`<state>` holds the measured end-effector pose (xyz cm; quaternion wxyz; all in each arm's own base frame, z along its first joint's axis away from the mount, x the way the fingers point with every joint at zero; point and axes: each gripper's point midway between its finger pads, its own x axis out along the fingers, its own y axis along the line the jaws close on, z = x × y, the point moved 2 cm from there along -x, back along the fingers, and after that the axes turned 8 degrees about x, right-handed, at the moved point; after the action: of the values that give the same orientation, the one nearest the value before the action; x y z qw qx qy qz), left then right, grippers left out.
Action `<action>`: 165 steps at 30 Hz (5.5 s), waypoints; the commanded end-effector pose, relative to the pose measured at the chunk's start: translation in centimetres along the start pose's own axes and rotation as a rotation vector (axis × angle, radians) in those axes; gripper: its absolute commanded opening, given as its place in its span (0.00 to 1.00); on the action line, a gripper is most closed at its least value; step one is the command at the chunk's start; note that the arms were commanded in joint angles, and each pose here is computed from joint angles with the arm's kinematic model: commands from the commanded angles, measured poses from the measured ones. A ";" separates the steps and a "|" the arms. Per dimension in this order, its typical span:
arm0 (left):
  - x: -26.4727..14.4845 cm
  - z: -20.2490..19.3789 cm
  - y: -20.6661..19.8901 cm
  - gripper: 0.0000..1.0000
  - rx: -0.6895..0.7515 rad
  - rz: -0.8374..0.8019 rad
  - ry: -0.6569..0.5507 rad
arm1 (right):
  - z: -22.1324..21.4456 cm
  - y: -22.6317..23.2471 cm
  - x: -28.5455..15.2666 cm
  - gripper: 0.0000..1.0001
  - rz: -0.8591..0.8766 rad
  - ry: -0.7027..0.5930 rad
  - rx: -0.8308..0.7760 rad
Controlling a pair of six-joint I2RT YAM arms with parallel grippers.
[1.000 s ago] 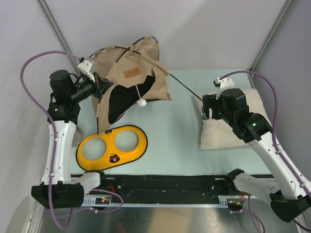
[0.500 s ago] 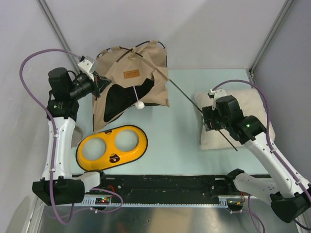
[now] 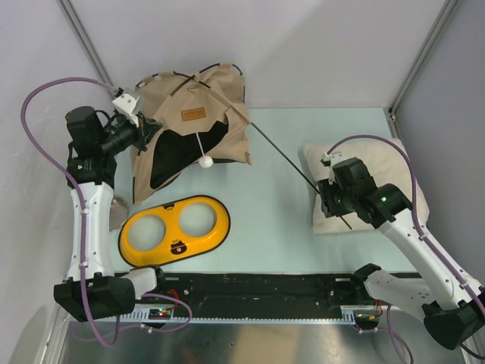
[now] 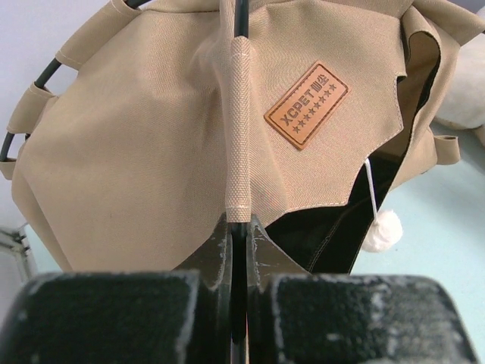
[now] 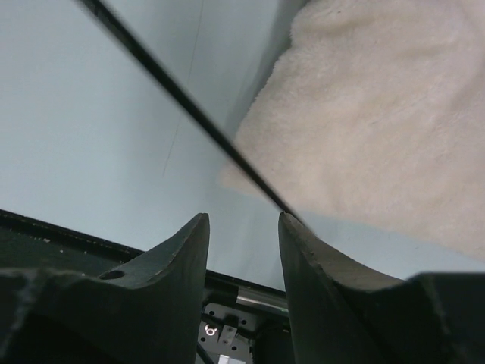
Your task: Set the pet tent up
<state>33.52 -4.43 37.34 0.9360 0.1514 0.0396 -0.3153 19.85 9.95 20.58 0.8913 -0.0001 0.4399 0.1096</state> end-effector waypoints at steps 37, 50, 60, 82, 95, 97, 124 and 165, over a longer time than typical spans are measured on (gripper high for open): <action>-1.9 0.7 2.4 0.21 0.055 0.134 -0.003 | 2.7 2.4 5.1 0.00 -0.150 -0.040 -0.191; -2.8 -0.3 2.6 0.78 -0.056 0.251 0.032 | 2.4 6.0 1.7 0.00 -0.101 -0.146 -0.194; -1.9 -1.1 3.0 0.80 -0.458 0.485 0.036 | 0.9 7.0 1.6 0.00 -0.218 -0.167 0.051; 0.4 -2.1 0.4 0.53 -0.304 0.254 0.094 | -2.0 10.7 -1.2 0.00 -0.098 -0.229 0.056; 1.2 -0.1 3.4 0.45 -0.404 0.418 0.076 | -2.9 15.4 -1.5 0.00 0.086 -0.186 0.058; 1.2 0.9 1.4 0.54 -0.447 0.355 0.040 | -2.7 16.9 -1.4 0.00 0.143 -0.182 0.054; 4.8 -4.1 -19.1 0.41 -0.811 -0.057 0.106 | -6.4 29.5 -2.6 0.00 0.573 -0.095 -0.052; 6.2 -2.8 -16.9 0.00 -0.914 0.077 0.076 | -11.5 31.1 -1.6 0.42 0.726 0.101 -0.080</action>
<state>27.29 -19.99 25.42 0.9048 -0.2488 0.2633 -0.2239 3.55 38.34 17.80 0.7642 0.0951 0.4572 0.4448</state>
